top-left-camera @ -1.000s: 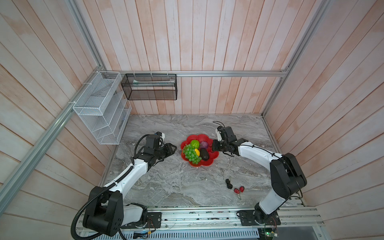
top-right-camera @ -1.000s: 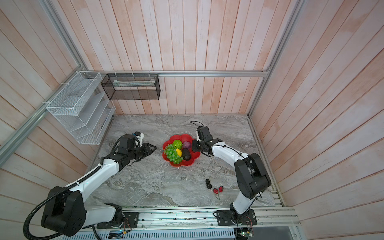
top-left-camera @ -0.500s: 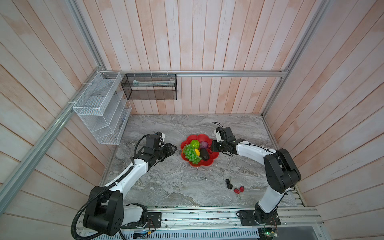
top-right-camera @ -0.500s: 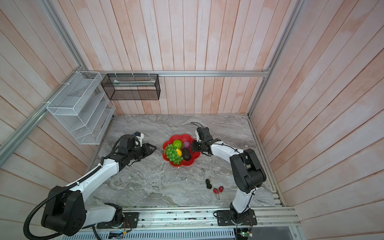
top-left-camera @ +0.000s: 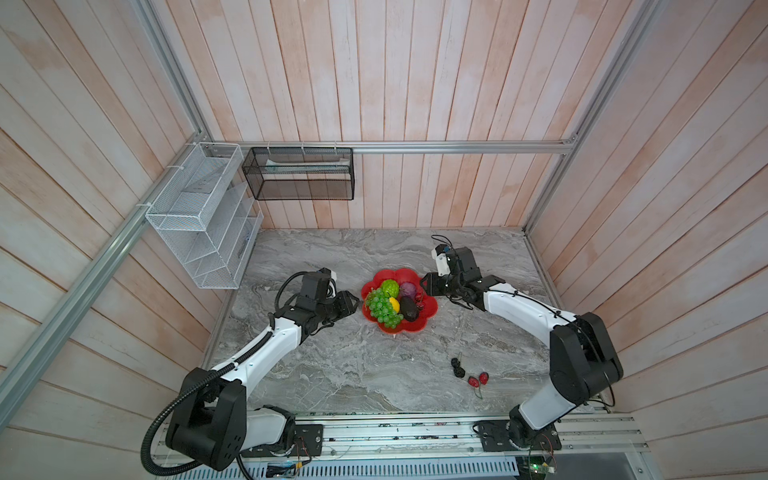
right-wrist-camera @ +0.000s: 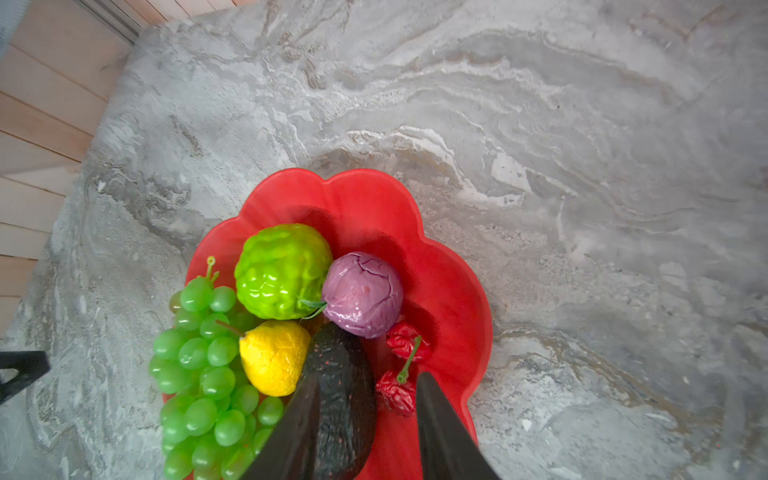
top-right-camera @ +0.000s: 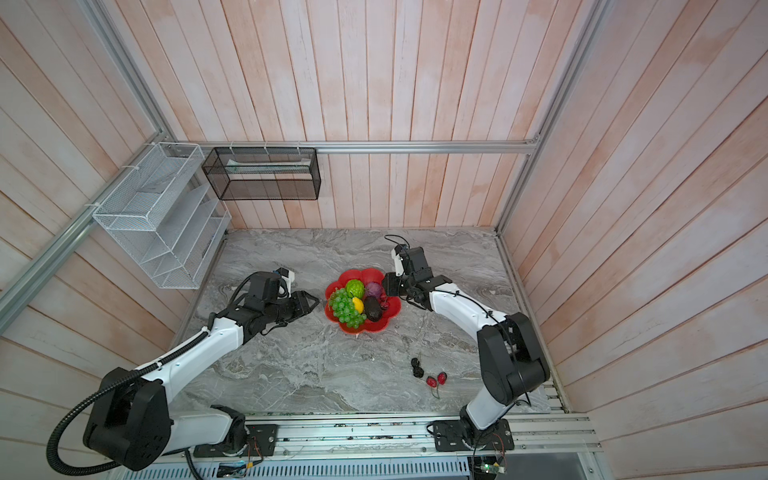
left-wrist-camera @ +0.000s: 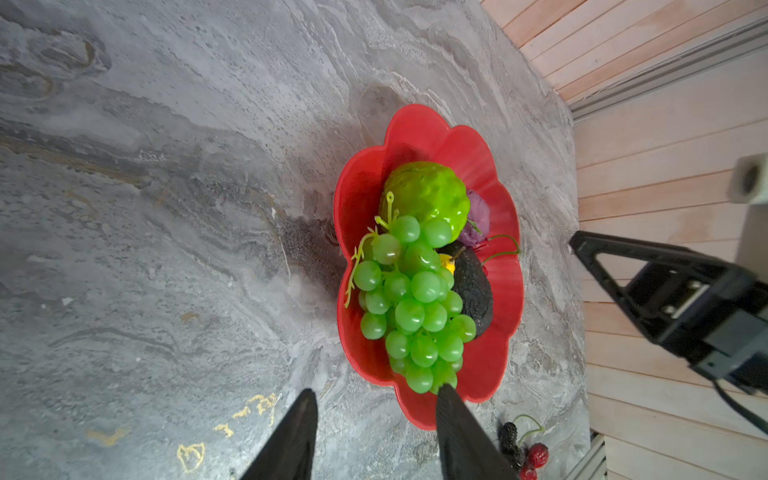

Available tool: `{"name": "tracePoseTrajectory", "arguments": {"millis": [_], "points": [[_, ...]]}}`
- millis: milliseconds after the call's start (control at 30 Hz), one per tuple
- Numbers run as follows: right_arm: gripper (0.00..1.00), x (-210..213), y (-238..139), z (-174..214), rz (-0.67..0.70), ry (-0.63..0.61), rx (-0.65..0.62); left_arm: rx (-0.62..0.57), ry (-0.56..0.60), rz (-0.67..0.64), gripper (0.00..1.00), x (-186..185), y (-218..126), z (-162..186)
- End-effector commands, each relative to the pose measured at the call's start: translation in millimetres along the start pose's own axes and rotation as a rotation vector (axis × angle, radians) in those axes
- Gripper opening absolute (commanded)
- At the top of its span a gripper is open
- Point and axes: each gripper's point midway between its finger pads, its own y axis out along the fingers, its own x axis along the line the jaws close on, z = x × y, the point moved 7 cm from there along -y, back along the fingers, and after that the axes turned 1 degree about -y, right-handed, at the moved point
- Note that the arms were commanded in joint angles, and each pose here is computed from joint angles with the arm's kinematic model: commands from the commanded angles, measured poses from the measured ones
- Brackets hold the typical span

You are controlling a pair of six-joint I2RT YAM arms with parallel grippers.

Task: Place and organize the fake fruits in the fruit bowl
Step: 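Move the right gripper back over the dark cherries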

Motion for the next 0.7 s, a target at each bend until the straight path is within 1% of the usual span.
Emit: {"name": "tracePoseTrajectory", "arguments": {"millis": [0, 67, 200, 333, 367, 400, 433, 500, 567, 667], "points": [[0.43, -2.4, -26.9, 5.5, 0.027, -0.026, -0.049, -0.039, -0.012, -0.024, 0.49, -6.7, -1.1, -6.7], [0.45, -5.9, -44.7, 14.7, 0.052, -0.006, -0.079, -0.052, -0.012, -0.02, 0.49, -9.7, 0.8, -8.2], [0.47, -17.8, -72.7, 46.0, 0.116, 0.065, -0.075, -0.07, -0.013, -0.035, 0.49, -11.6, 5.6, -14.7], [0.51, -27.8, -93.5, 91.0, 0.185, 0.139, -0.02, -0.085, -0.005, -0.023, 0.49, -14.0, 11.4, -20.2], [0.52, -29.1, -96.3, 100.5, 0.205, 0.151, -0.005, -0.085, -0.002, -0.021, 0.5, -14.4, 12.9, -20.9], [0.53, -30.3, -98.3, 111.4, 0.222, 0.163, 0.019, -0.081, 0.0, -0.021, 0.54, -14.4, 14.4, -21.3], [0.54, -30.9, -99.2, 121.9, 0.226, 0.177, 0.047, -0.077, 0.005, -0.023, 0.59, -14.2, 16.5, -21.7], [0.56, -30.9, -99.8, 139.8, 0.225, 0.201, 0.102, -0.071, 0.014, -0.025, 0.62, -14.0, 18.4, -21.8], [0.56, -30.4, -102.4, 155.5, 0.227, 0.222, 0.15, -0.073, 0.019, -0.025, 0.62, -14.0, 18.6, -22.3], [0.57, -19.6, -106.9, 166.9, 0.224, 0.238, 0.17, -0.082, 0.019, -0.02, 0.62, -12.7, 19.1, -21.2]]}}
